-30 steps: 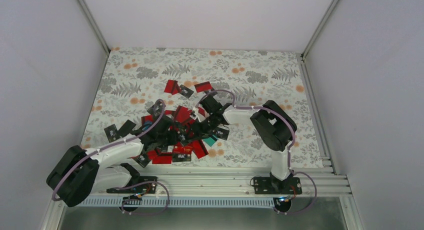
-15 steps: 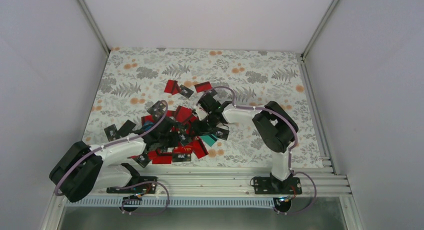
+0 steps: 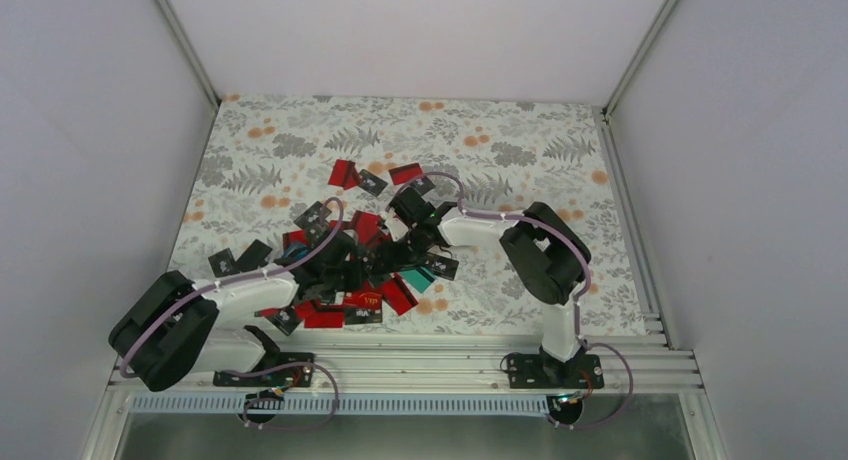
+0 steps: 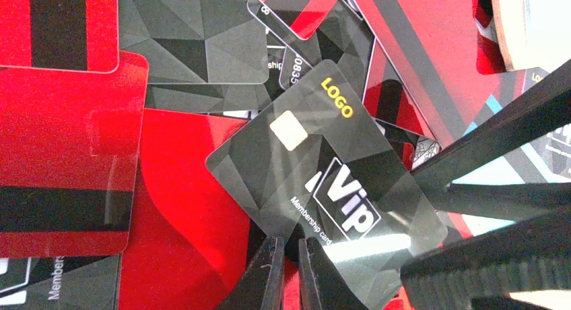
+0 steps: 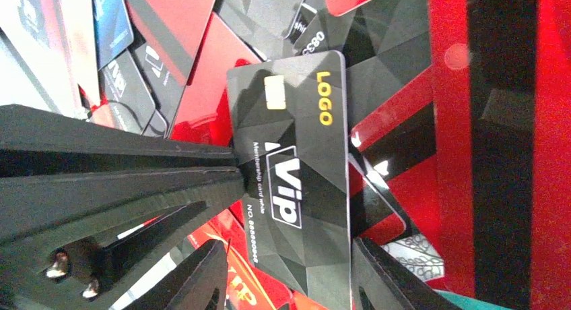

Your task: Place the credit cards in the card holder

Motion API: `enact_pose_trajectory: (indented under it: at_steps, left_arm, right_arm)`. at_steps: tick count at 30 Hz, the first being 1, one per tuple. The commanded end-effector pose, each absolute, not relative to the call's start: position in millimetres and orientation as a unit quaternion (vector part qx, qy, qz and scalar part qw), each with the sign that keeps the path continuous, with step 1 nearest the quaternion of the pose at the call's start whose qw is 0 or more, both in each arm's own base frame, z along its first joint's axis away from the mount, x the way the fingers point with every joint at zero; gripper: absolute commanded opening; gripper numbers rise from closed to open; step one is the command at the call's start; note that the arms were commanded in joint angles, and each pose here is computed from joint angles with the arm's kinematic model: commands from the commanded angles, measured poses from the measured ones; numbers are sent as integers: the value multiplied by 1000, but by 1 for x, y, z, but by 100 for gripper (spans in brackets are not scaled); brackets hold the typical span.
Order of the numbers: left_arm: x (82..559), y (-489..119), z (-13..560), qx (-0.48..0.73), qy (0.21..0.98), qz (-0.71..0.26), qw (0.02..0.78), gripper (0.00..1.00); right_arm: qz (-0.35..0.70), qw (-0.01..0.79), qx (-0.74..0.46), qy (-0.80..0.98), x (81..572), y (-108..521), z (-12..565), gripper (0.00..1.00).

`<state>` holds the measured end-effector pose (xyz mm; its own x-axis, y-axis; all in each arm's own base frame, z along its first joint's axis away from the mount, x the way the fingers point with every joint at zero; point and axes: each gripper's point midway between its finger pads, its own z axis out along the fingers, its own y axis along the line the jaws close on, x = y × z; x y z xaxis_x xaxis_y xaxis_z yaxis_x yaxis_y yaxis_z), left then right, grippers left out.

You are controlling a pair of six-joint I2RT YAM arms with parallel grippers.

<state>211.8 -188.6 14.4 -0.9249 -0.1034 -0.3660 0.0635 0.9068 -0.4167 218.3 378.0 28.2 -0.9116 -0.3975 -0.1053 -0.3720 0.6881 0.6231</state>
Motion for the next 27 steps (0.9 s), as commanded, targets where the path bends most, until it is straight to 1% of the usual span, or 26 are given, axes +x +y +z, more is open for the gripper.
enact_pose_trajectory:
  at_steps: [1, 7, 11, 16, 22, 24, 27]
  left_arm:
    - [193, -183, -10, -11, 969, -198, 147, 9]
    - [190, -185, -13, -11, 968, -205, 144, 9]
    - [189, -184, -12, -13, 968, -206, 144, 9]
    - [189, -184, -11, -14, 967, -206, 147, 9]
    - [189, -182, -8, -16, 967, -204, 151, 9]
    - [191, -181, -6, -17, 967, -203, 155, 9]
    - [193, -181, 0, -18, 966, -202, 162, 9]
  right_arm:
    - [-333, 80, 210, -916, 191, 379, -1, 48]
    - [-396, 92, 209, -889, 188, 392, 24, 45]
    - [-405, 90, 202, -887, 190, 393, 29, 43]
    - [-354, 70, 184, -914, 201, 381, 12, 31]
    - [-298, 41, 176, -937, 212, 365, 2, 9]
    - [-296, 37, 177, -938, 213, 364, 4, 5]
    - [-295, 29, 182, -938, 215, 362, 9, 5]
